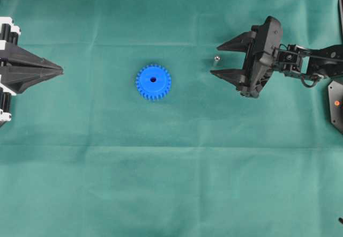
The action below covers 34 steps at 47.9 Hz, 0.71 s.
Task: Insert the shaft placed at a random location into the center hole of the medium gear at another random location.
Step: 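Move the right gripper over the silver shaft and close on it, then lift the shaft with the right gripper and carry it left toward the gear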
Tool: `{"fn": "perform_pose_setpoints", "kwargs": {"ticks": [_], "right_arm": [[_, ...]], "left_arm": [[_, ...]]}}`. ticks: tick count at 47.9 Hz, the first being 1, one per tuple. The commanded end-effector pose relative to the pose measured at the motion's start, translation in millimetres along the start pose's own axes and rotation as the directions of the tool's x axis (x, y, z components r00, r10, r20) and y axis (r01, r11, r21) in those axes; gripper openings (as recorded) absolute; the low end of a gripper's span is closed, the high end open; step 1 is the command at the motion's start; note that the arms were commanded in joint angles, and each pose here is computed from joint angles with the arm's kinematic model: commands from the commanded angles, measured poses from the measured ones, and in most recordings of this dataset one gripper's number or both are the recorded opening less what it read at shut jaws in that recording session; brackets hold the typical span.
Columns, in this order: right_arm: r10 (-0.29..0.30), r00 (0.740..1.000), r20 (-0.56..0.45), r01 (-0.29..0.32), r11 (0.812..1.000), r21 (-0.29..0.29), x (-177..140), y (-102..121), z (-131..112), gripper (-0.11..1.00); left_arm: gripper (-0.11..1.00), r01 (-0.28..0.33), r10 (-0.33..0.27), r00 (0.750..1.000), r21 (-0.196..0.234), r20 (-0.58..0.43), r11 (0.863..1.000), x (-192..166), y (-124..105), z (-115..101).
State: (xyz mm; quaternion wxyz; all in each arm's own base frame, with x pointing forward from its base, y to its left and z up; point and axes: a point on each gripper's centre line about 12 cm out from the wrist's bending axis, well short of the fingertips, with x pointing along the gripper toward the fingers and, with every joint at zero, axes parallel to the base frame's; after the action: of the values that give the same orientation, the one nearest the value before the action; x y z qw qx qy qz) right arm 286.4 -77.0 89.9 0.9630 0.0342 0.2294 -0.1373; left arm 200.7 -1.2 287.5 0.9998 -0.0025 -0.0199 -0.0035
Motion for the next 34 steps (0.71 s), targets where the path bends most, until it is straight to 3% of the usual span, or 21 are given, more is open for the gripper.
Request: {"fn": "perform_pose_setpoints", "kwargs": {"ticks": [1,12,23,34], "right_arm": [[-0.008,0.999,0.038,0.008,1.000,0.000,2.0,-1.7,8.7,0.80],[-0.008,0.999,0.038,0.008,1.000,0.000,2.0,-1.7,8.7,0.69],[-0.011,0.999,0.041,0.011,1.000,0.000,3.1,-2.6,9.8,0.15],[-0.011,0.999,0.037,0.011,1.000,0.001,3.1,-2.6,9.3,0.13]], "left_arm": [[0.00,0.002,-0.002,1.000,0.003,0.020,1.000,2.9,-0.4,8.3],[0.00,0.002,-0.002,1.000,0.001,0.015,1.000,3.1,-0.4,7.2],[0.00,0.002,-0.002,1.000,0.003,0.015,1.000,2.8,-0.4,7.4],[0.00,0.002,-0.002,1.000,0.003,0.002,1.000,2.8,-0.4,5.7]]}}
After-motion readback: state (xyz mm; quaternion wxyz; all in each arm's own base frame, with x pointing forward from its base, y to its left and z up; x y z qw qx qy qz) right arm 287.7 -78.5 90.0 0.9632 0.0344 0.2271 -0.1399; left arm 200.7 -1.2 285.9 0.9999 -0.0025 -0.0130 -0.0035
